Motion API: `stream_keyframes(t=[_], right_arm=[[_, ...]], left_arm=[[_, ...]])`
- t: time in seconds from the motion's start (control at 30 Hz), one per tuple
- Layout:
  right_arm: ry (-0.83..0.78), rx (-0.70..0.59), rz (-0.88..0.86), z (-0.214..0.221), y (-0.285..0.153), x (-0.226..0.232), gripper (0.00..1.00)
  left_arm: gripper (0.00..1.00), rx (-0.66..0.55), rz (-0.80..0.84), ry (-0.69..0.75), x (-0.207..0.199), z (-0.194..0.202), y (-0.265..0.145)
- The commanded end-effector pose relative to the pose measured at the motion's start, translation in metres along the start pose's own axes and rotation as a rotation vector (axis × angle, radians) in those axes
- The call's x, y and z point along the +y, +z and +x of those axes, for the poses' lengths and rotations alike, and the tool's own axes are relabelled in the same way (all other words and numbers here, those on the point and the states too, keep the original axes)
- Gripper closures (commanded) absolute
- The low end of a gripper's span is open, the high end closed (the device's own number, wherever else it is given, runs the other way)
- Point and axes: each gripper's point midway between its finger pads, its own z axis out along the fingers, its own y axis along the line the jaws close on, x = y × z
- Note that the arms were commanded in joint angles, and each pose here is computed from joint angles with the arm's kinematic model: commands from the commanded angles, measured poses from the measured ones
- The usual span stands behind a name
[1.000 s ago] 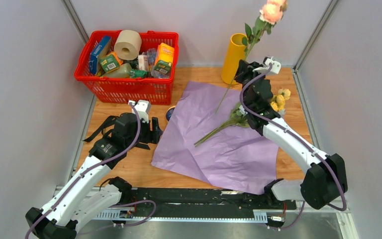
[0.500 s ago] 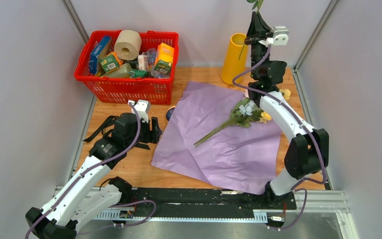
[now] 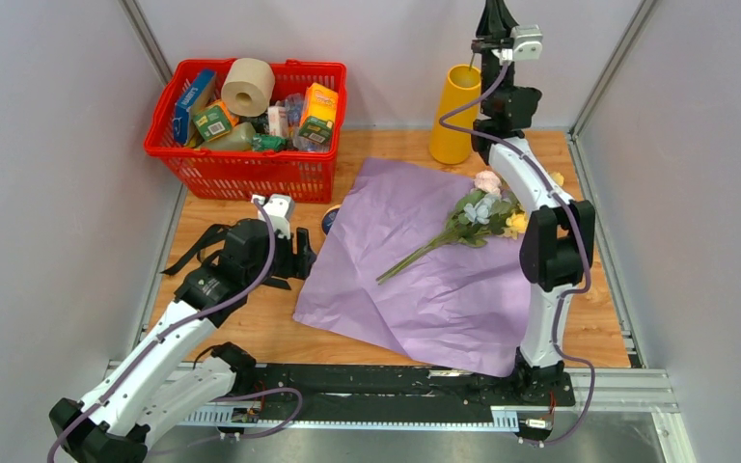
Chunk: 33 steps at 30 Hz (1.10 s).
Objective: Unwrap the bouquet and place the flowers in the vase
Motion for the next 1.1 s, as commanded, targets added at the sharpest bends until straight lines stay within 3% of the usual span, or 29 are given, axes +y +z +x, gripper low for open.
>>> stream_keyframes(t=[0.0,0.17,0.3,0.47,0.53,0.8,0.87,1.07], right_arm=[[-0.004,-0.017,0.019,0.012,0.006,-0.009,1.0],[0.011,0.194,0.076,0.079,-0.026,-0.012,0.99],[0.008,0.305,0.161,0.105,-0.063,-0.022,1.0],[0.022,0.556,0.199,0.136,-0.099,-0.022,0.91],[0.02,0.623,0.228,0.139,-0.106,-0.025,0.86],[-0.02,0.747,0.255,0.12,-0.115,-0.035,0.48],[0.042,0.768,0.243,0.11,-0.117,-0.029,0.43],[0.267,0.885,0.238,0.073,-0.152,-0.008,0.4]], left_arm=[[0.27,-0.026,0.016,0.021,-0.005,-0.011,-0.001],[0.27,-0.021,0.0,0.022,-0.003,-0.01,0.001],[0.26,-0.021,0.004,0.024,-0.004,-0.011,0.001],[0.27,-0.027,0.001,0.025,-0.003,-0.012,0.0],[0.26,-0.021,0.0,0.026,-0.003,-0.011,0.001],[0.26,-0.03,-0.038,0.027,0.004,-0.013,0.0],[0.27,-0.035,-0.051,0.027,0.006,-0.014,-0.001],[0.26,-0.047,-0.055,0.029,0.007,-0.015,-0.003]])
